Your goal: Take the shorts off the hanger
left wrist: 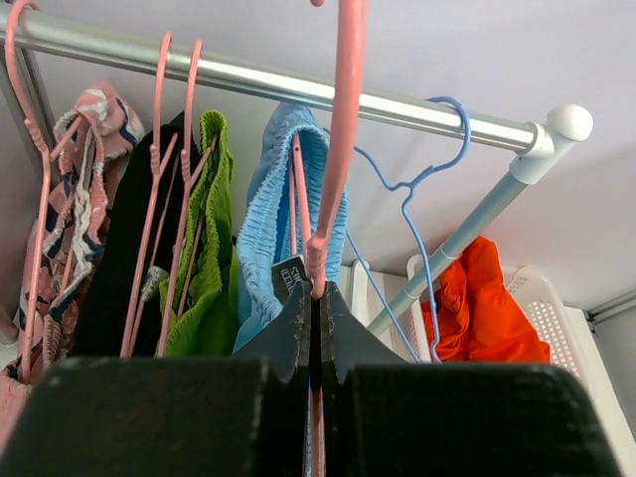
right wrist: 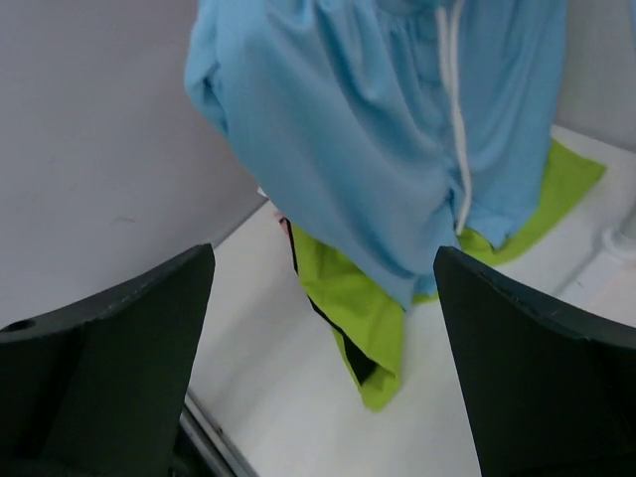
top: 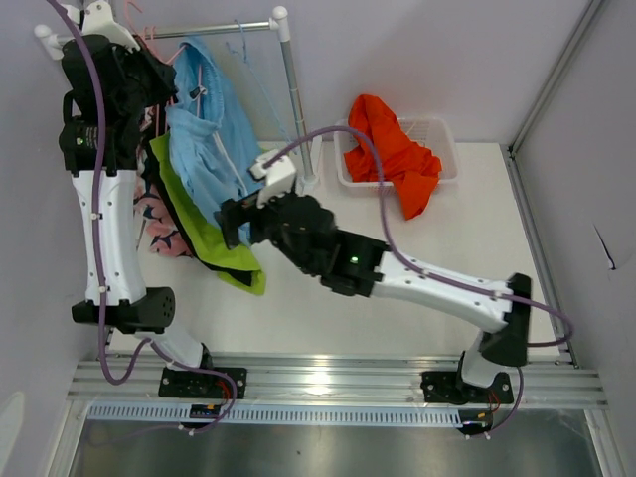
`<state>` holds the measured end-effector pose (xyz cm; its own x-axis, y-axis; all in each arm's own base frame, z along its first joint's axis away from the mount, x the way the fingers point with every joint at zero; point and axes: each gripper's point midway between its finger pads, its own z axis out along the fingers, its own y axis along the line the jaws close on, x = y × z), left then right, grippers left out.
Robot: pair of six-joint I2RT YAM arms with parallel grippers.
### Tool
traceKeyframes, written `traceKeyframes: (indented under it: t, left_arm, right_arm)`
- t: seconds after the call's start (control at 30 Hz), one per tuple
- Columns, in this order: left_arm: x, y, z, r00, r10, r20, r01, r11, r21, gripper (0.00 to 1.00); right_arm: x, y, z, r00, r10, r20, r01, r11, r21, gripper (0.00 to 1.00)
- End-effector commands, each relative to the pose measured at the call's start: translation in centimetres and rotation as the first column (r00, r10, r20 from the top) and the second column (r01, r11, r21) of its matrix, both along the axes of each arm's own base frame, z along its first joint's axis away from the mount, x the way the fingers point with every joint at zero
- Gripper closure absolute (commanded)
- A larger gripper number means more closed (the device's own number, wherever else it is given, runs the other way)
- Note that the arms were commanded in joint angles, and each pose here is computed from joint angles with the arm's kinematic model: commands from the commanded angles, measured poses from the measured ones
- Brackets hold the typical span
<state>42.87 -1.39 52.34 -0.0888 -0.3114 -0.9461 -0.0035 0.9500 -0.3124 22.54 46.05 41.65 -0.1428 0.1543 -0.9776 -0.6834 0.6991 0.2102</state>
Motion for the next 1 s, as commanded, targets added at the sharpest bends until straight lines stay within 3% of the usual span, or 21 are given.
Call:
traceKeyframes:
  t: [0.0, 0.2, 0.33, 0.4, 0.43, 0.5, 0.53, 0.63, 0.67, 0.73, 0.77, 0.97]
  left_arm:
    - [-1.2, -0.8, 2.1, 0.997, -0.032, 0.077, 0.034, 0.999, -0.024, 1.00]
    - [-2.9, -1.5, 2.4, 0.995, -0.066, 0.077, 0.070, 0.996, -0.047, 1.00]
    - [-4.2, -1.6, 2.5, 0.994, -0.068, 0.081, 0.072, 0.996, -0.049, 1.00]
    - [-5.4, -1.6, 3.0, 0.992, -0.071, 0.101, 0.076, 0.996, -0.045, 1.00]
    - [-5.6, -1.7, 3.1, 0.992, -0.074, 0.104, 0.079, 0.996, -0.043, 1.00]
    - [-5.8, -1.8, 3.2, 0.991, -0.081, 0.104, 0.085, 0.996, -0.039, 1.00]
    - [-6.0, -1.7, 3.3, 0.991, -0.081, 0.107, 0.085, 0.996, -0.037, 1.00]
    - [-5.8, -1.3, 3.3, 0.992, -0.072, 0.106, 0.076, 0.996, -0.037, 1.00]
    - [-5.8, -1.2, 3.4, 0.992, -0.067, 0.110, 0.072, 0.997, -0.036, 1.00]
    - [-5.6, -0.9, 3.7, 0.991, -0.060, 0.116, 0.064, 0.997, -0.034, 1.00]
    - [-5.6, -0.9, 4.1, 0.990, -0.058, 0.125, 0.063, 0.997, -0.034, 1.00]
    - [-4.6, -0.5, 5.0, 0.989, -0.043, 0.142, 0.048, 0.998, -0.028, 1.00]
  right_arm:
    - [0.2, 3.9, 2.0, 0.999, 0.017, 0.041, -0.018, 0.999, 0.031, 0.01]
    - [1.0, 9.5, 0.2, 0.998, -0.001, 0.057, -0.001, 0.999, 0.047, 0.01]
    - [2.5, 10.1, 1.8, 0.991, -0.070, 0.112, 0.057, 0.991, 0.117, 0.03]
    - [3.5, 10.6, 0.8, 0.988, -0.096, 0.124, 0.083, 0.991, 0.100, 0.21]
    - [4.0, 10.5, 0.3, 0.986, -0.114, 0.119, 0.103, 0.990, 0.093, 0.54]
    - [4.3, 10.3, -1.0, 0.987, -0.121, 0.103, 0.115, 0.991, 0.064, 0.96]
    - [4.1, 10.3, -3.9, 0.990, -0.119, 0.071, 0.119, 0.993, 0.011, 1.00]
    - [1.7, 8.9, -6.0, 0.993, -0.108, 0.041, 0.108, 0.994, -0.003, 1.00]
    - [0.8, 8.1, -10.7, 0.994, -0.112, 0.006, 0.112, 0.990, -0.081, 1.00]
    - [-2.3, 6.9, -11.6, 0.995, -0.092, -0.043, 0.089, 0.994, -0.058, 1.00]
    - [-3.5, 5.8, -15.2, 0.993, -0.094, -0.068, 0.086, 0.989, -0.122, 1.00]
    - [-8.7, 2.7, -18.5, 0.981, -0.124, -0.147, 0.102, 0.983, -0.150, 1.00]
